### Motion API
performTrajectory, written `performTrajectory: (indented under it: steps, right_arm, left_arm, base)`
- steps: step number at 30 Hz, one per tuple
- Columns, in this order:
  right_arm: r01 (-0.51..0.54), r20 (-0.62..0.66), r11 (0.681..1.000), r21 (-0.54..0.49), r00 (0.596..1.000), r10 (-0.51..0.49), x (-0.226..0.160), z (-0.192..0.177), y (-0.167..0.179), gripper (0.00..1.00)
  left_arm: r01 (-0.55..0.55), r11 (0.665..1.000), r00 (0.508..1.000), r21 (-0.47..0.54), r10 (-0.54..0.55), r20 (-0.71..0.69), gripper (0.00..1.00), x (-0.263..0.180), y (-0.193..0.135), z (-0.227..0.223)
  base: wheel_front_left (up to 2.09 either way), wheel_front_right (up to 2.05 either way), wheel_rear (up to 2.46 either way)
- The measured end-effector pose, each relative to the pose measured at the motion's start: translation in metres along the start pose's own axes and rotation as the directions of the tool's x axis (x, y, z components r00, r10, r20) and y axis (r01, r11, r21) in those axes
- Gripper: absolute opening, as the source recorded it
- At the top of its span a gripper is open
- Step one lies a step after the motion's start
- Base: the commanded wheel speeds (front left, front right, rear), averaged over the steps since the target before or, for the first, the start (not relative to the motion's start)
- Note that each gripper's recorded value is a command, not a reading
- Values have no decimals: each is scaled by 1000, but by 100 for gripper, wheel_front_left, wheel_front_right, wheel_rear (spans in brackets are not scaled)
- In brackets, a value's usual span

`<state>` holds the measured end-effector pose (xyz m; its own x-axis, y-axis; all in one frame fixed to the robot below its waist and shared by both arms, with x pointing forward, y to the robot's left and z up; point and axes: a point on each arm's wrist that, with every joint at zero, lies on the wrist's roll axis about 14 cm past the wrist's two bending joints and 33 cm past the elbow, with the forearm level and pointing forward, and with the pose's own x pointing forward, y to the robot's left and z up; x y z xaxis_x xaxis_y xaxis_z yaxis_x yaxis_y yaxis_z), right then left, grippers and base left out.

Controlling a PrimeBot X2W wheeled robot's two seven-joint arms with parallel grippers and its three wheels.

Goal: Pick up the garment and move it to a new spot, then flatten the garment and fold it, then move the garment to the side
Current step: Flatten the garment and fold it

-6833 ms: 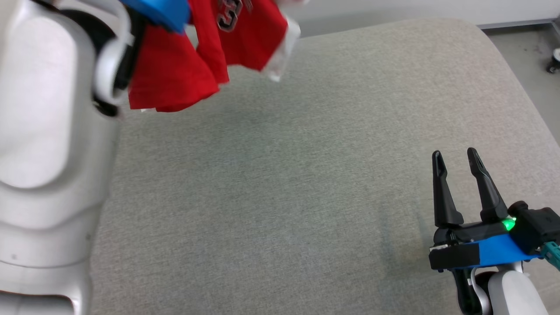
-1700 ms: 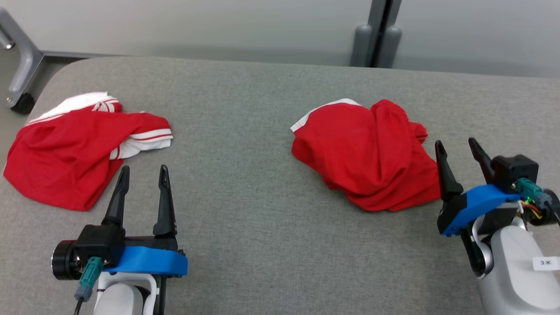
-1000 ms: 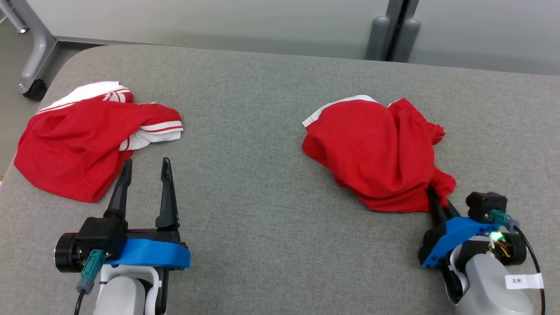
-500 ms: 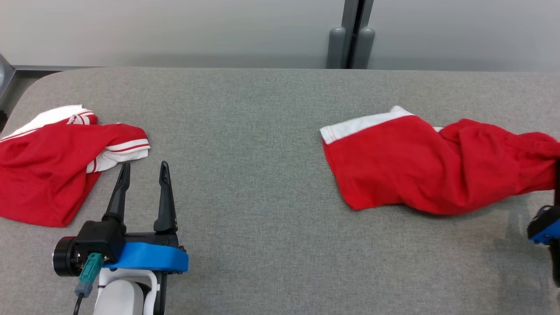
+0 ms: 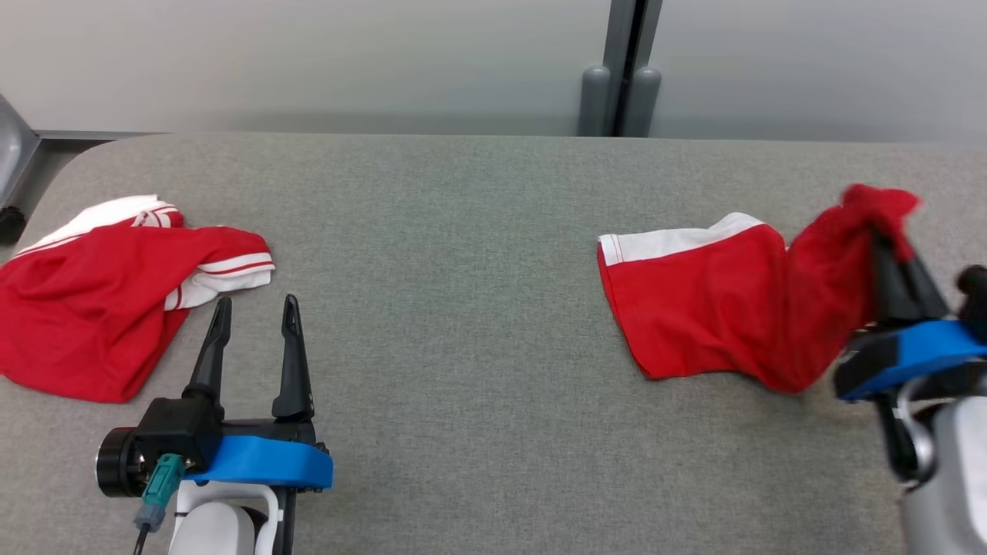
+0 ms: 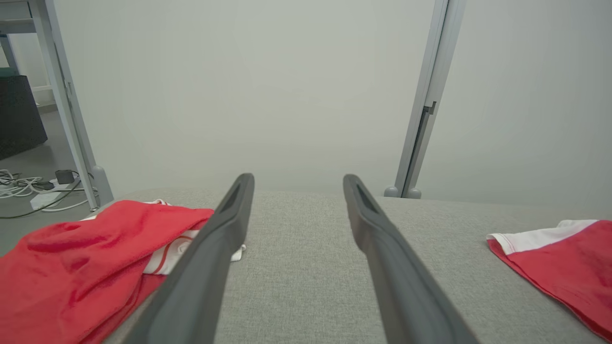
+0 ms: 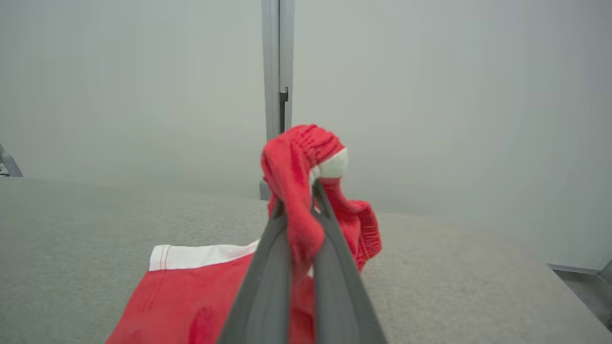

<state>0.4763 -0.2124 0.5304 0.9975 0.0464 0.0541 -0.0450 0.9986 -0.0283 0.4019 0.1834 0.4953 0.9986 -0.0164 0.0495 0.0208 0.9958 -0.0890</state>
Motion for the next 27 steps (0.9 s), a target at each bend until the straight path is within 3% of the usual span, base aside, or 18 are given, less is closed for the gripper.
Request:
performTrajectory:
  steps: [4, 8, 15, 24, 25, 26, 27]
  right_arm:
    - [-163, 40, 987, 4, 986, 163, 7, 19, 65, 0]
    - [-334, 59, 942, 3, 941, 334, 6, 28, 132, 0]
    - [-573, -19, 818, 54, 818, 574, -24, -2, 233, 0]
    - [-738, -199, 658, 149, 630, 751, -92, -76, 298, 0]
    - [-750, -210, 642, 160, 610, 764, -100, -81, 302, 11]
    - [-759, -217, 628, 172, 593, 775, -107, -85, 306, 47]
    - [-764, -220, 618, 184, 581, 784, -113, -87, 308, 47]
  left_arm:
    - [-13, 1000, 1000, 2, 13, 10, 100, -4, 4, 4]
    - [-35, 999, 999, 5, 34, 15, 100, -9, 11, 7]
    - [-79, 997, 997, 3, 79, 14, 100, -20, 25, 8]
    - [-114, 993, 993, -4, 114, -1, 100, -27, 34, 4]
    - [-116, 993, 993, -3, 116, -1, 100, -27, 34, 4]
    - [-116, 993, 993, -4, 116, -2, 100, -27, 34, 4]
    - [-117, 993, 993, -4, 117, -3, 100, -27, 34, 3]
  base:
    - [0, 0, 0]
    - [0, 0, 0]
    - [0, 0, 0]
    - [0, 0, 0]
    - [0, 0, 0]
    - [0, 0, 0]
    - [0, 0, 0]
